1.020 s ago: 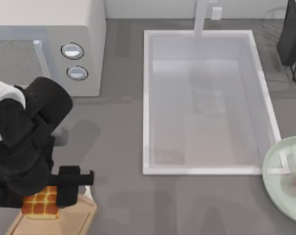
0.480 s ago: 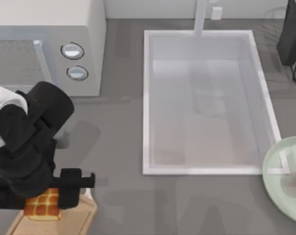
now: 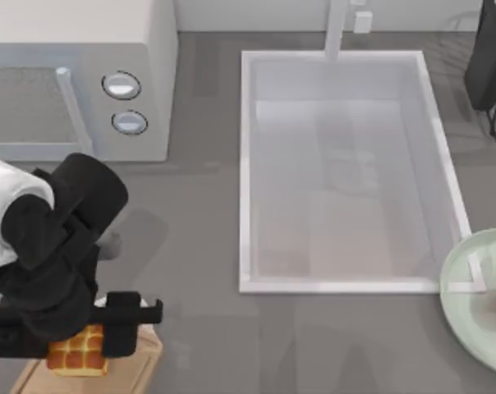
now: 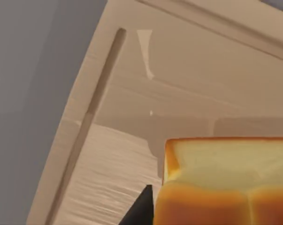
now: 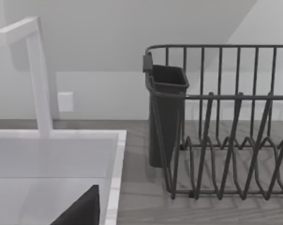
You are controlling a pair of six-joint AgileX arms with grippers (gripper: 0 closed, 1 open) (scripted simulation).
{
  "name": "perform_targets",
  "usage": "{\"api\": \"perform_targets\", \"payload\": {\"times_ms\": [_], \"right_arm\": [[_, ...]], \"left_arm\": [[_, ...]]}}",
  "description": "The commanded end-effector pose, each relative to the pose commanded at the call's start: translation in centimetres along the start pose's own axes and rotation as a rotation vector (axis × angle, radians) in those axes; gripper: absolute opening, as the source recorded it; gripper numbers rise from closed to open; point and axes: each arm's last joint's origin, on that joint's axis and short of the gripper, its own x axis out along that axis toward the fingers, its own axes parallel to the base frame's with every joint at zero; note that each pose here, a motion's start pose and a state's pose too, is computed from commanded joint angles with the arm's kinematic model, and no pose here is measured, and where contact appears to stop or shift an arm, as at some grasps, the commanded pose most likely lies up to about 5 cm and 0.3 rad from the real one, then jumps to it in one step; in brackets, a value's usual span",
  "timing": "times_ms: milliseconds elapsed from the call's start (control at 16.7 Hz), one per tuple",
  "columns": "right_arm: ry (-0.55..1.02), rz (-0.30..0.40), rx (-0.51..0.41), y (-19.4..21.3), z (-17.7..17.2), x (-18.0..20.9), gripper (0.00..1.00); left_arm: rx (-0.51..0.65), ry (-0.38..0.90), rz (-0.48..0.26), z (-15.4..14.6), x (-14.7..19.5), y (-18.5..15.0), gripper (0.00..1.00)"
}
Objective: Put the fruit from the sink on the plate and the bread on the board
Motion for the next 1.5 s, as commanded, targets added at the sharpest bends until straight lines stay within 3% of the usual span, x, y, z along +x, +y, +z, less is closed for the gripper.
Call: {"api": "perform_targets", "payload": {"times_ms": [600, 1380, 1500], "right_arm": [[0.0, 0.0, 0.0, 0.0, 0.0, 0.0, 1.0], [0.0, 0.0, 0.0, 0.0, 0.0, 0.0, 1.0], [0.0, 0.0, 0.0, 0.0, 0.0, 0.0, 1.0]], "left_arm": [[0.0, 0.007, 0.003, -0.2, 1.5, 0.0, 0.0], [0.0, 0.007, 0.003, -0.2, 1.5, 0.0, 0.98], [0.0, 0.007, 0.003, -0.2, 1.5, 0.0, 1.0]]}}
